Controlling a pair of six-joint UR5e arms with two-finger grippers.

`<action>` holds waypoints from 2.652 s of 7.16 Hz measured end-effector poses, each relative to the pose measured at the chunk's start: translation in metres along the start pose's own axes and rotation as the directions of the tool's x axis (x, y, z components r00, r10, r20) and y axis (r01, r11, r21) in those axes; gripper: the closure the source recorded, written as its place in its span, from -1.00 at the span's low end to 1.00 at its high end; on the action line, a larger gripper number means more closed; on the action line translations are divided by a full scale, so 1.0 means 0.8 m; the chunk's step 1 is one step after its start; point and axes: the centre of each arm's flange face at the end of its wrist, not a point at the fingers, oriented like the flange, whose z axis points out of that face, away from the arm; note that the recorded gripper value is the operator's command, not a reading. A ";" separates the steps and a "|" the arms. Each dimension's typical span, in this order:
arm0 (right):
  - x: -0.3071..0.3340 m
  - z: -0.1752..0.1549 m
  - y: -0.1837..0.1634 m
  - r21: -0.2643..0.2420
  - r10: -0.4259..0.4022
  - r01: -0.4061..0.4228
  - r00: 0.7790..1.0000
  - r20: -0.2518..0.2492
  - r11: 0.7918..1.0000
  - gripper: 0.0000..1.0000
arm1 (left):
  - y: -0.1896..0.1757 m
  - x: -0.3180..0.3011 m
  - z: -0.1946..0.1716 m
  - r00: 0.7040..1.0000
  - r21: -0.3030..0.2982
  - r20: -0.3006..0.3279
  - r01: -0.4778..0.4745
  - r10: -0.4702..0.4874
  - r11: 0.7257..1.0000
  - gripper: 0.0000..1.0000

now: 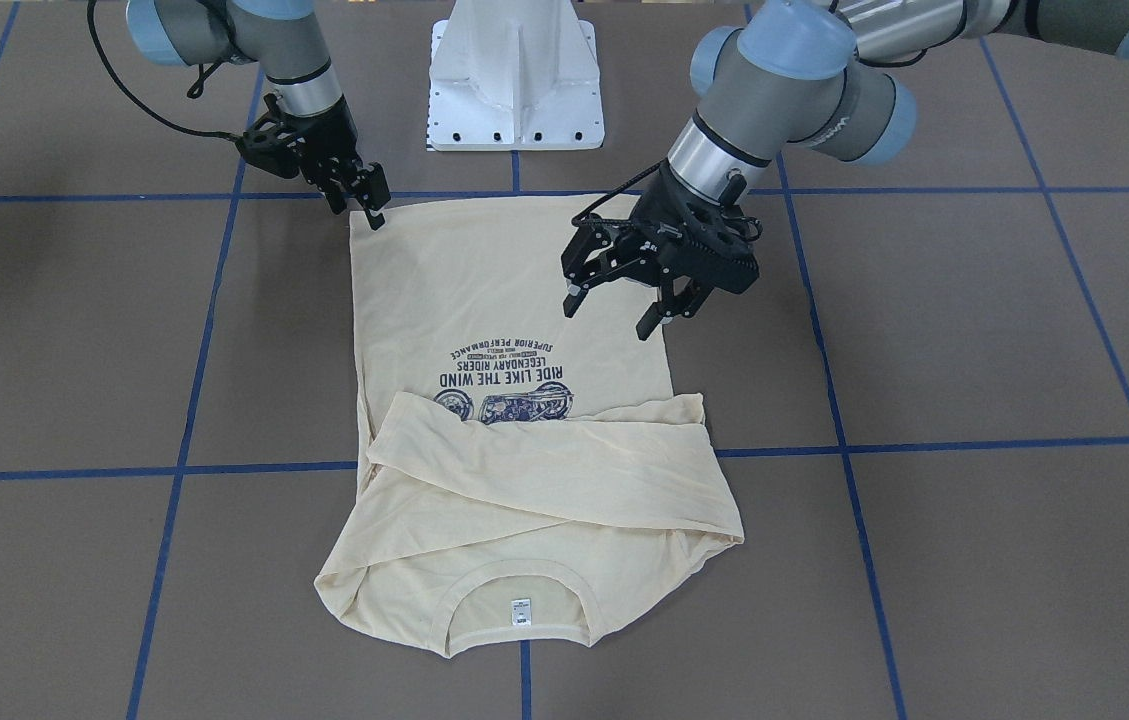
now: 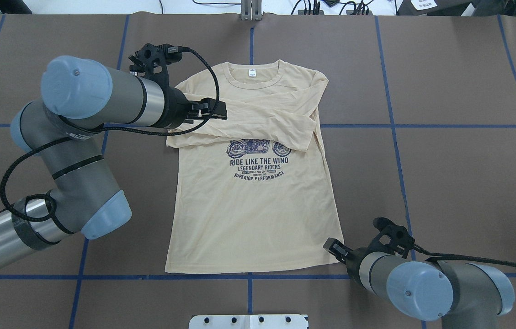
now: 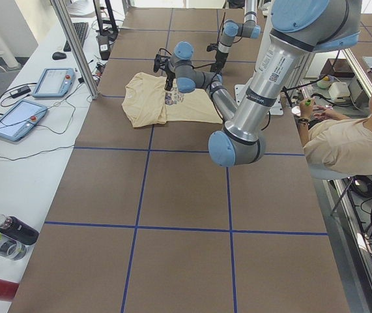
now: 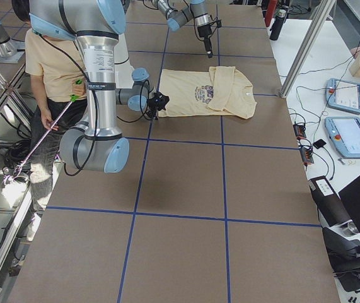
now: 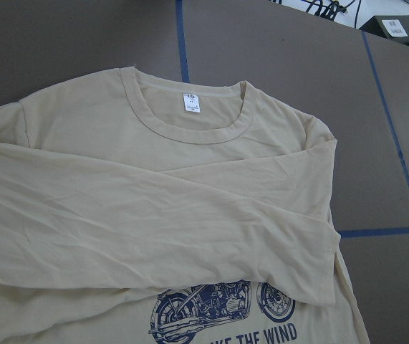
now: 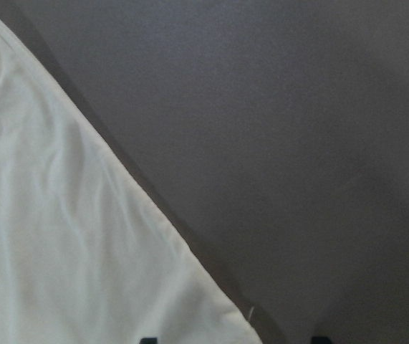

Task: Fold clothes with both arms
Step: 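Move both grippers to the hem corners nearest the robot, then grasp both hem corners with the left and right grippers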

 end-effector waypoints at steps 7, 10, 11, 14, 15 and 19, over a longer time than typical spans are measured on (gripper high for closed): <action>-0.007 -0.033 0.016 0.023 -0.025 0.025 1.000 -0.015 0.999 1.00 | 0.000 -0.002 0.001 1.000 -0.001 0.005 0.027 -0.027 1.000 -0.81; -0.010 -0.063 0.026 0.015 -0.038 0.039 0.999 -0.038 0.999 1.00 | 0.047 -0.043 0.000 0.980 -0.033 0.051 0.196 -0.194 0.980 -0.97; -0.009 -0.064 0.028 0.012 -0.041 0.042 0.998 -0.041 0.999 1.00 | 0.090 -0.059 -0.008 0.968 -0.072 0.066 0.247 -0.242 0.966 -0.98; -0.008 -0.064 0.030 0.010 -0.043 0.044 0.998 -0.044 0.999 1.00 | 0.216 -0.088 -0.024 0.930 -0.127 0.133 0.359 -0.343 0.925 -0.99; -0.008 -0.064 0.030 0.011 -0.043 0.044 0.998 -0.044 0.999 1.00 | 0.254 -0.098 -0.018 0.916 -0.115 0.165 0.387 -0.366 0.915 -0.96; -0.007 -0.064 0.032 0.009 -0.046 0.046 0.998 -0.045 0.999 1.00 | 0.358 -0.109 0.018 0.878 -0.123 0.265 0.441 -0.399 0.889 -0.33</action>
